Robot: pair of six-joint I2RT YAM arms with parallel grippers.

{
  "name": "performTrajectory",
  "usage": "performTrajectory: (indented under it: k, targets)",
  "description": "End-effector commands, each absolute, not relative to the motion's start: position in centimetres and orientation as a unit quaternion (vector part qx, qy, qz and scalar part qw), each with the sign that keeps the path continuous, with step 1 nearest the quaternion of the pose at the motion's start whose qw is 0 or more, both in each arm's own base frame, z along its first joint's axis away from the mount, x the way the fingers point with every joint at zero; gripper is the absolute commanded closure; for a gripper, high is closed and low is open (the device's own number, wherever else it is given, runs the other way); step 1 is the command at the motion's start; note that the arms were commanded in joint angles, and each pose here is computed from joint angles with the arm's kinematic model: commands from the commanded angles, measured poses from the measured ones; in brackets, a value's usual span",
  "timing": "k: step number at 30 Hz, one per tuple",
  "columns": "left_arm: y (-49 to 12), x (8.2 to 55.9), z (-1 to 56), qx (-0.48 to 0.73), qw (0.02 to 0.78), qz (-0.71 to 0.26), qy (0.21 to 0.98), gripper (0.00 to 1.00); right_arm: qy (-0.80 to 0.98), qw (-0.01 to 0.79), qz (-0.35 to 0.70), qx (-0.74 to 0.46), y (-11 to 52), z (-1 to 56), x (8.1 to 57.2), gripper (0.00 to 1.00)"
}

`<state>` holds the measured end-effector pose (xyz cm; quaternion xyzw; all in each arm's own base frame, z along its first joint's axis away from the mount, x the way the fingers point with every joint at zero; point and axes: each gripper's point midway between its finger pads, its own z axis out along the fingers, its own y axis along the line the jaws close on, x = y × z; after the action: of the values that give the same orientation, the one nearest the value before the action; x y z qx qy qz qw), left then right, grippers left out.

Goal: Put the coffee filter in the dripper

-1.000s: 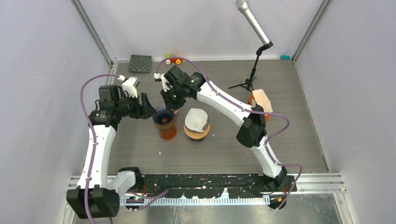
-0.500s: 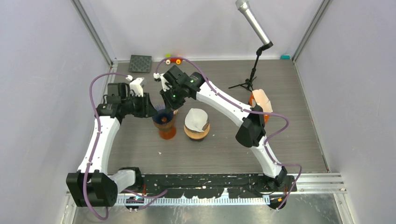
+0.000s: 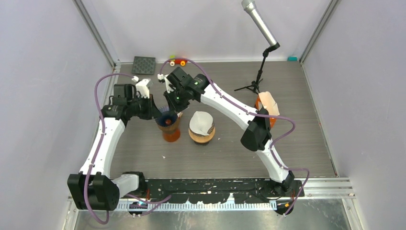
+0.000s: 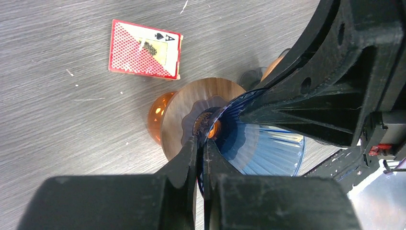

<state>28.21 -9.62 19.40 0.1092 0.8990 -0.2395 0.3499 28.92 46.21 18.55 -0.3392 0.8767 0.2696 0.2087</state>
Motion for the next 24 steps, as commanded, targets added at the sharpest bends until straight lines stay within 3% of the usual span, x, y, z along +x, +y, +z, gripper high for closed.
performTrajectory:
  k: [1,24]
  targets:
    - [-9.5,28.0,17.4,0.122,0.320,-0.227,0.912,1.00,0.875,0.204,0.257,-0.356,46.6,16.9,29.3,1.00]
    - [-8.3,27.7,13.7,0.084,0.252,-0.196,0.944,1.00,0.884,0.183,0.235,-0.361,46.8,13.2,29.9,1.00]
